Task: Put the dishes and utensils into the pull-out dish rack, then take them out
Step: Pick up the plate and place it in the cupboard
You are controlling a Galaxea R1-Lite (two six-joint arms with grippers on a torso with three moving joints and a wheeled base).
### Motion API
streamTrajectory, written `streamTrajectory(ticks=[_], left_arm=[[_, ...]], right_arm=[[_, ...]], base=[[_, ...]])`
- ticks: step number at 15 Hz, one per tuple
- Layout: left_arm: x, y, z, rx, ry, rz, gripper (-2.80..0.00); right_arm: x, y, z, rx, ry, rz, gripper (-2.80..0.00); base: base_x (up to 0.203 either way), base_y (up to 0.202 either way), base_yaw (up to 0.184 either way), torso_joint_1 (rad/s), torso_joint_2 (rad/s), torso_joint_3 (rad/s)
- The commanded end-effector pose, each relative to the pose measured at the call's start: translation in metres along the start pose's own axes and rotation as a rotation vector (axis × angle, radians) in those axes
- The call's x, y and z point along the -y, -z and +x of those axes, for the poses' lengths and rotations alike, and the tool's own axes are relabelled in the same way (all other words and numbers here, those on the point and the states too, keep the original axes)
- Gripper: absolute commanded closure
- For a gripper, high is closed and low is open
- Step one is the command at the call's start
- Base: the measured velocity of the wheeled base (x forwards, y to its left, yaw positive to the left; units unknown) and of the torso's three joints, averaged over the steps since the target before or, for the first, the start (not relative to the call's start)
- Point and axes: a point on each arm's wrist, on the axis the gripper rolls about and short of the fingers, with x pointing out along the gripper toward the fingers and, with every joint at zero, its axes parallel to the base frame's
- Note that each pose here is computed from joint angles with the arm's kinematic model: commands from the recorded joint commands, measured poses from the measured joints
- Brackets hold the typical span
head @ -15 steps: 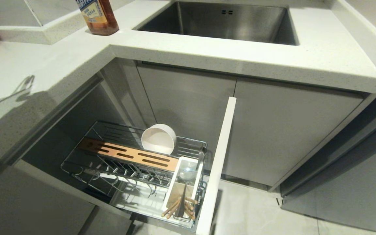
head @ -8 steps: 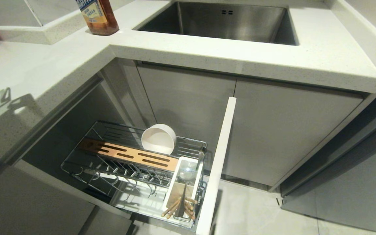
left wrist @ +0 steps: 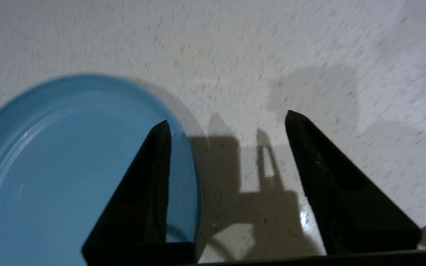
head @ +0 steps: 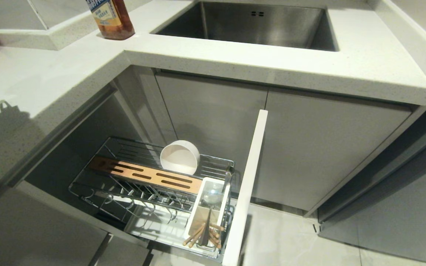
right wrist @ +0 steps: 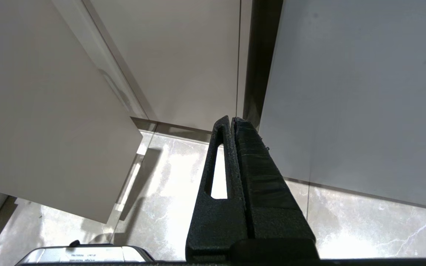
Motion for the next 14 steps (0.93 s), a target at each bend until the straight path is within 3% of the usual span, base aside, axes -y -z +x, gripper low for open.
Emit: streamTrajectory(ticks=[1,5,14], left_arm=[[0.001,0.006,0.004,-0.047,-0.035,0.03,-2.8],[-0.005,0.013,0.002,-0.101,-0.078,0.014,-2.8],[-0.018,0.021,0.016,-0.188,-0.196,-0.103,-2.8]], right_arm=[[0.0,0.0,0.0,0.0,0.0,0.0,0.0],[0.0,0.0,0.0,0.0,0.0,0.0,0.0],[0.0,0.0,0.0,0.0,0.0,0.0,0.0]], base=[[0.0,0.0,0.0,0.0,0.0,0.0],[0.0,0.0,0.0,0.0,0.0,0.0],[0.0,0.0,0.0,0.0,0.0,0.0]])
